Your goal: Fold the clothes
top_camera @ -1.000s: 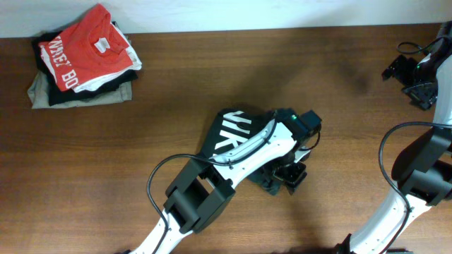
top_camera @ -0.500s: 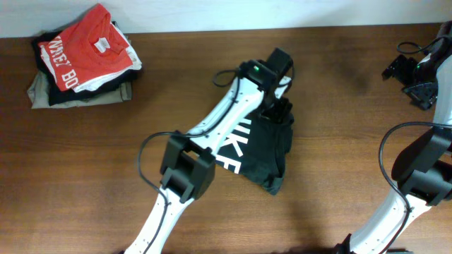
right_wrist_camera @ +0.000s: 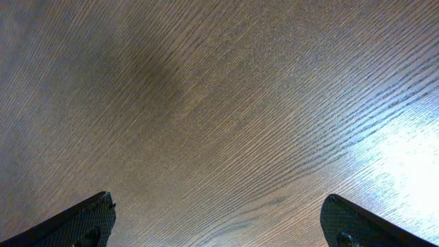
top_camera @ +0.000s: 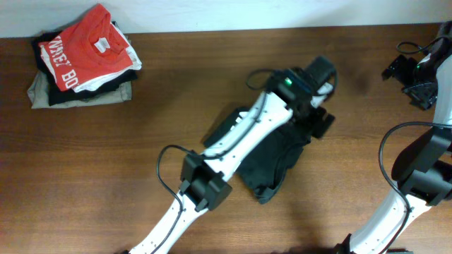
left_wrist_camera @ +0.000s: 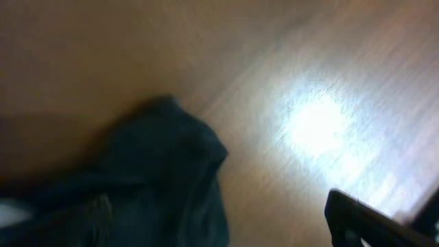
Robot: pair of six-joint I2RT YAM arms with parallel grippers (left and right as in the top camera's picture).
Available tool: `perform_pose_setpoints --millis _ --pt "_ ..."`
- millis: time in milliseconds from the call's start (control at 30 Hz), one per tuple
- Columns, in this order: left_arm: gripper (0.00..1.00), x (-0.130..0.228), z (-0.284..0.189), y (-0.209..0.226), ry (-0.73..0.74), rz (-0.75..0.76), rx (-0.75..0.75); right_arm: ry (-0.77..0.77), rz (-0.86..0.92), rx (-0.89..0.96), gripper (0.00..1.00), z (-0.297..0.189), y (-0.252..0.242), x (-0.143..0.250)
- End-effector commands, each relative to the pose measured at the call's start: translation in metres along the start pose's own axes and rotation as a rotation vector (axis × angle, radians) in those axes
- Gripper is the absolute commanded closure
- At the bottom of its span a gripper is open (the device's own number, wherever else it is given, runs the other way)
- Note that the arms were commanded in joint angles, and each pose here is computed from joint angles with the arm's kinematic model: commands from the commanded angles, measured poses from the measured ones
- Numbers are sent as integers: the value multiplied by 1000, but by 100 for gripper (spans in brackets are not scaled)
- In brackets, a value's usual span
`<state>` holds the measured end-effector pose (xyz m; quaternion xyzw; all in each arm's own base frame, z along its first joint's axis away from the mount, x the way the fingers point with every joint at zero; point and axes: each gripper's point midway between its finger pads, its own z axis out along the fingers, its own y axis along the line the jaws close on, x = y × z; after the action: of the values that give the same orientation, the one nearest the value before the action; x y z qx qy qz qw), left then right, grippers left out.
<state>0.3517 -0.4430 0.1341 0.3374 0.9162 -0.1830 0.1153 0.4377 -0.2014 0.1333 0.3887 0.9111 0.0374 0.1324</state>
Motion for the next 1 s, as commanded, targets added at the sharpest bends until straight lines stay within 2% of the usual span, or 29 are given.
perform_pose_setpoints --millis 0,67,167,267,333,467,600,867,900,967 --pt "1 -21 -75 89 -121 -84 -122 -34 -11 1 1 -12 0 -6" --pt "1 -5 -99 165 -94 -185 -150 -34 -11 1 1 -12 0 -6" --pt "1 26 -121 237 -84 -237 62 -34 -11 1 1 -12 0 -6" --pt "1 53 -114 270 -86 -288 285 -34 -11 1 1 -12 0 -6" --pt "1 77 -93 281 -30 -345 357 -34 -11 1 1 -12 0 -6" --pt "1 106 -50 261 80 -362 477 -34 -11 1 1 -12 0 -6" --pt "1 124 6 218 161 -318 575 -34 -11 1 1 -12 0 -6" --pt "1 112 33 161 181 -187 621 -34 -11 1 1 -12 0 -6" --pt "5 109 35 159 172 -173 619 -34 -11 1 1 -12 0 -6" --pt "43 105 37 162 154 -174 609 -34 -11 1 1 -12 0 -6"
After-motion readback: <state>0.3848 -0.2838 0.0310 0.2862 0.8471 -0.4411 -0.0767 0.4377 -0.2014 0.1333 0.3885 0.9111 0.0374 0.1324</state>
